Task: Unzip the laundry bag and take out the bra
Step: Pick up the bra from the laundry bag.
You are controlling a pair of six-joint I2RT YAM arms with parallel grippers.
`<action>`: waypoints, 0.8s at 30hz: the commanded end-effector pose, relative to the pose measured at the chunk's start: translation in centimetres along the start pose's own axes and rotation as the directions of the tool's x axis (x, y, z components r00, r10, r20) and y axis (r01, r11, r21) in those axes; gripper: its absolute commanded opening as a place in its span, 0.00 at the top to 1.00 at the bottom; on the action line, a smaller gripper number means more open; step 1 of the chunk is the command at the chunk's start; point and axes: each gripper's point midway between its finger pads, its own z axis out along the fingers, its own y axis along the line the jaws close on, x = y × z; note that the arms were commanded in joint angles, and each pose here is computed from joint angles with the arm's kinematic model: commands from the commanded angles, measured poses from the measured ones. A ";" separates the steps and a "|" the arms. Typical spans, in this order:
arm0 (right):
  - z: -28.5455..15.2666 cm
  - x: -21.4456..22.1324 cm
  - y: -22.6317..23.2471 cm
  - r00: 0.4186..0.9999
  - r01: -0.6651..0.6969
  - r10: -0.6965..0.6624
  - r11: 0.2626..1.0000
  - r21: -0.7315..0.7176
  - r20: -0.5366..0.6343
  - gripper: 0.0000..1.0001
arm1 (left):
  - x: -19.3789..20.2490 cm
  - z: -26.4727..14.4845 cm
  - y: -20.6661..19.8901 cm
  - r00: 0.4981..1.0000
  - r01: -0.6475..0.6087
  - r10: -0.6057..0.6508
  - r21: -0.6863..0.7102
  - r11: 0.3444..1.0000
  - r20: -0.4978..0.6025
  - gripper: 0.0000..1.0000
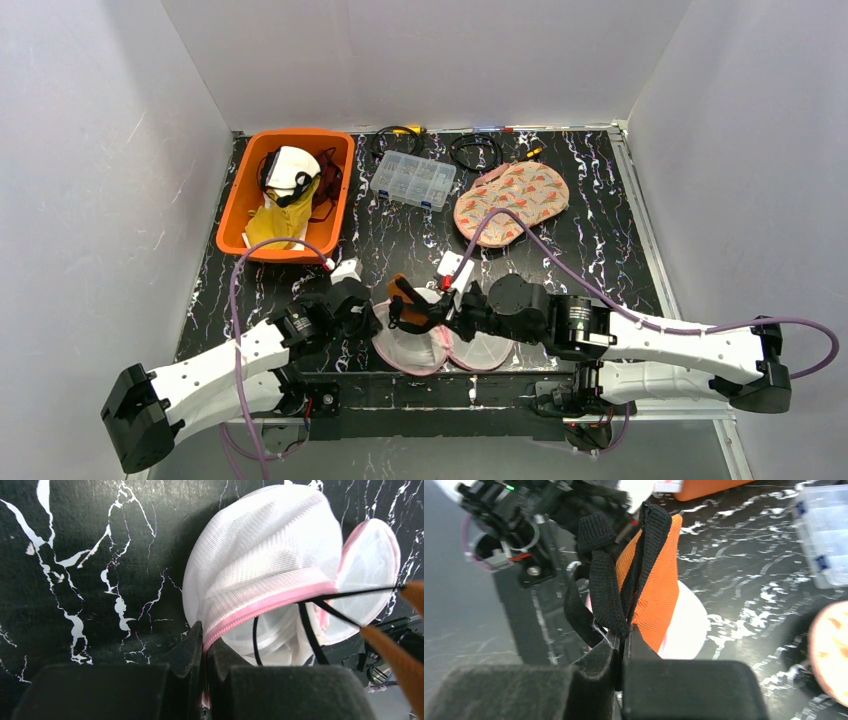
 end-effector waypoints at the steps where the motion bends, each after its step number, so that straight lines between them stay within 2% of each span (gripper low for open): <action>1: -1.5 -1.5 -4.4 0.985 0.165 -0.170 0.963 0.212 0.004 0.99 | -2.1 -1.9 -0.6 0.998 0.016 -0.014 -0.024 1.000 0.056 0.94; 3: -2.2 -1.9 -6.1 0.965 0.259 -0.259 0.924 0.281 -0.037 0.99 | -2.8 -3.0 -1.1 0.997 0.020 -0.019 -0.009 1.000 0.071 0.75; 6: -3.3 -2.4 -8.2 0.929 0.364 -0.360 0.854 0.373 -0.083 0.99 | -4.2 -5.1 -1.9 0.994 0.038 -0.039 0.010 0.999 0.104 0.40; 11: -5.3 -6.5 -9.9 0.868 0.462 -0.491 0.752 0.470 -0.068 0.99 | -6.8 -9.2 -3.7 0.987 0.018 -0.028 0.063 0.998 0.160 0.14; 14: -5.9 -8.6 -9.9 0.826 0.524 -0.558 0.711 0.468 -0.078 0.99 | -8.8 -12.0 -5.3 0.980 -0.011 -0.010 0.105 0.994 0.201 0.08; 16: -6.4 -9.9 -9.4 0.778 0.575 -0.627 0.680 0.455 -0.044 0.99 | -10.3 -13.9 -6.8 0.972 -0.040 0.004 0.148 0.988 0.236 0.07; 19: -6.9 -10.2 -8.9 0.640 0.700 -0.767 0.565 0.436 -0.035 0.99 | -12.7 -17.0 -10.3 0.957 -0.082 0.003 0.262 0.962 0.289 0.06; 21: -7.1 -9.9 -9.2 0.542 0.780 -0.836 0.463 0.421 -0.086 0.99 | -13.7 -18.4 -12.9 0.957 -0.096 -0.010 0.349 0.932 0.291 0.04; 24: -7.3 -9.3 -9.4 0.455 0.842 -0.879 0.374 0.388 -0.142 0.99 | -14.5 -19.5 -16.6 0.970 -0.068 -0.057 0.486 0.871 0.238 0.02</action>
